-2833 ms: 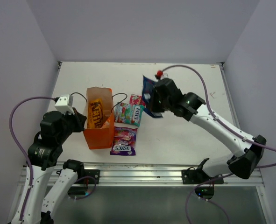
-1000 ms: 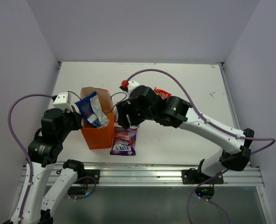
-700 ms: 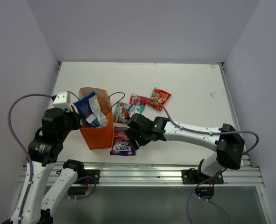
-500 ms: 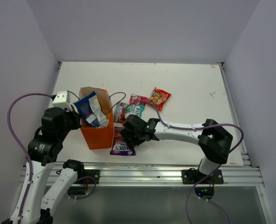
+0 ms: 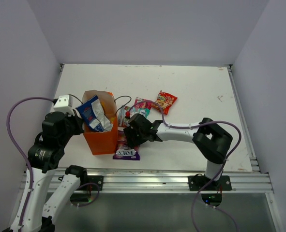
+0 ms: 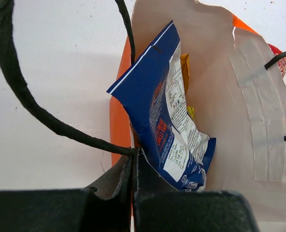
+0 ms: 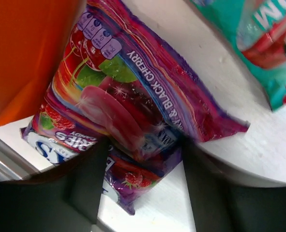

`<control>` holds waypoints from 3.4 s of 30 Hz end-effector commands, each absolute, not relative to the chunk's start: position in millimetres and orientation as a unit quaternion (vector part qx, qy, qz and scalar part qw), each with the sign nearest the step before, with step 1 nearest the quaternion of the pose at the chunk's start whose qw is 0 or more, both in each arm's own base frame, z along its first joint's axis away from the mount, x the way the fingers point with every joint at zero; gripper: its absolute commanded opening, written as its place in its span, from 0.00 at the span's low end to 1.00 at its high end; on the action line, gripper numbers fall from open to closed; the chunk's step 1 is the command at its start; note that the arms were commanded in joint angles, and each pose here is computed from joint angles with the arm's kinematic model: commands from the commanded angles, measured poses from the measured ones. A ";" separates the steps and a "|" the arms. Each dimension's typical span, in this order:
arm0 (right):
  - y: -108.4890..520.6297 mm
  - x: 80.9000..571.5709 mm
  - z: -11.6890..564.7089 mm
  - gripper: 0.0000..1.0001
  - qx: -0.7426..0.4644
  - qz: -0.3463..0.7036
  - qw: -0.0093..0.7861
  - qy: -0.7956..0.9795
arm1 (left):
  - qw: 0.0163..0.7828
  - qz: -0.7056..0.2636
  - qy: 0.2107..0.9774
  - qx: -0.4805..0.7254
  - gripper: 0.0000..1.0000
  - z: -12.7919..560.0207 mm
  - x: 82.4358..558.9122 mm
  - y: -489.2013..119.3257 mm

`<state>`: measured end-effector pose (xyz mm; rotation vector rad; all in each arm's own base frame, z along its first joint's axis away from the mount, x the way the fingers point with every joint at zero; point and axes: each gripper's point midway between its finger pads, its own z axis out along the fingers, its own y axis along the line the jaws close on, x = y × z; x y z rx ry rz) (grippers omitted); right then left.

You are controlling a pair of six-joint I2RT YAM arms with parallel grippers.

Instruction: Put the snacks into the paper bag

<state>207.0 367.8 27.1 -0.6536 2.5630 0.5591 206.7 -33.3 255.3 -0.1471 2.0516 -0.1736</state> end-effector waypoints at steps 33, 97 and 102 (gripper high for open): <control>398.7 304.1 432.8 0.00 -0.223 0.193 0.589 0.752 | 0.541 -0.094 0.834 -0.054 0.00 277.9 211.7 -40.4; 330.4 376.8 91.3 0.74 -0.117 0.148 0.283 0.940 | 0.541 -0.085 0.835 -0.055 0.00 274.5 204.9 -35.8; 335.1 354.0 46.3 0.74 -0.136 0.138 0.232 0.953 | 0.540 -0.086 0.835 -0.054 0.00 273.3 206.2 -36.7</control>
